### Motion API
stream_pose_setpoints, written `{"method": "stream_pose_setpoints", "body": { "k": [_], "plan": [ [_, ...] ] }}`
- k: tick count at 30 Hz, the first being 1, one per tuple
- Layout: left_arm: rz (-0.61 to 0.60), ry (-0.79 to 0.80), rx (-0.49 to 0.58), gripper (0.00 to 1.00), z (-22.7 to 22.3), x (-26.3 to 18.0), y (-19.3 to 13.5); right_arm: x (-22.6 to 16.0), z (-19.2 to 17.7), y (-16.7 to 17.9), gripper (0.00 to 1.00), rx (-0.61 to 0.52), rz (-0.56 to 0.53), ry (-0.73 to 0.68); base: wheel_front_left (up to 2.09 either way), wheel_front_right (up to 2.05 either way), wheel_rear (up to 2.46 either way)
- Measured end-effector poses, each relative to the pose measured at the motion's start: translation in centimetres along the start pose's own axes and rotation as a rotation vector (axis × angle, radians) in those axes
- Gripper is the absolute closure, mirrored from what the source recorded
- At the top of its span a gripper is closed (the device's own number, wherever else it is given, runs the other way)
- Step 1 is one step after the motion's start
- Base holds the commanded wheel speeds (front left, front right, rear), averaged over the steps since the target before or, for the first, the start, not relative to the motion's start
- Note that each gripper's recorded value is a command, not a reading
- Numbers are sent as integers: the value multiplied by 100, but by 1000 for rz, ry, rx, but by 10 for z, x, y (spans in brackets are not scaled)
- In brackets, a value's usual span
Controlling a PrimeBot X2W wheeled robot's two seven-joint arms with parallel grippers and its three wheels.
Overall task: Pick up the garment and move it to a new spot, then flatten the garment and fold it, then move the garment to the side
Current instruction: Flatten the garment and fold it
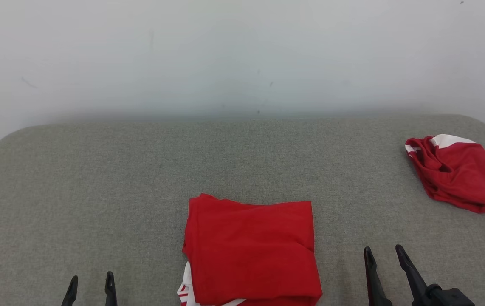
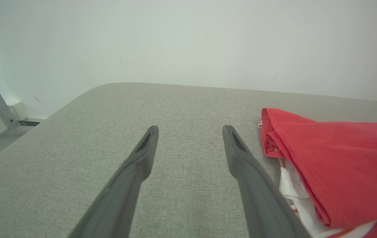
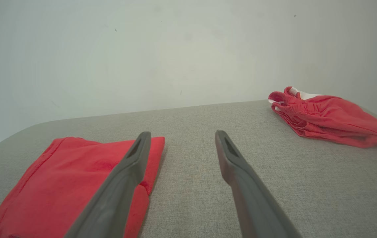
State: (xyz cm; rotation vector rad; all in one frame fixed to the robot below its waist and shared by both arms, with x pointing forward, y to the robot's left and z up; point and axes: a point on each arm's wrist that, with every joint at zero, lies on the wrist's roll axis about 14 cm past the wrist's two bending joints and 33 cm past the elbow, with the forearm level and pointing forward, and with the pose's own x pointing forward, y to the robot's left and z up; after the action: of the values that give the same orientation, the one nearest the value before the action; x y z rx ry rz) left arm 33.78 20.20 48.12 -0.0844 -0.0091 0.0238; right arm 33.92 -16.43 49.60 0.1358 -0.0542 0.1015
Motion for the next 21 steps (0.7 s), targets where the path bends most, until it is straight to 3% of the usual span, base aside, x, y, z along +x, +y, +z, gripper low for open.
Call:
{"method": "stream_pose_setpoints", "body": {
  "k": [21],
  "plan": [
    [3, -3, 2, 0, 1, 0, 1, -1, -2, -1, 0, 2, -3, 5, 0, 0, 0]
  ]
}}
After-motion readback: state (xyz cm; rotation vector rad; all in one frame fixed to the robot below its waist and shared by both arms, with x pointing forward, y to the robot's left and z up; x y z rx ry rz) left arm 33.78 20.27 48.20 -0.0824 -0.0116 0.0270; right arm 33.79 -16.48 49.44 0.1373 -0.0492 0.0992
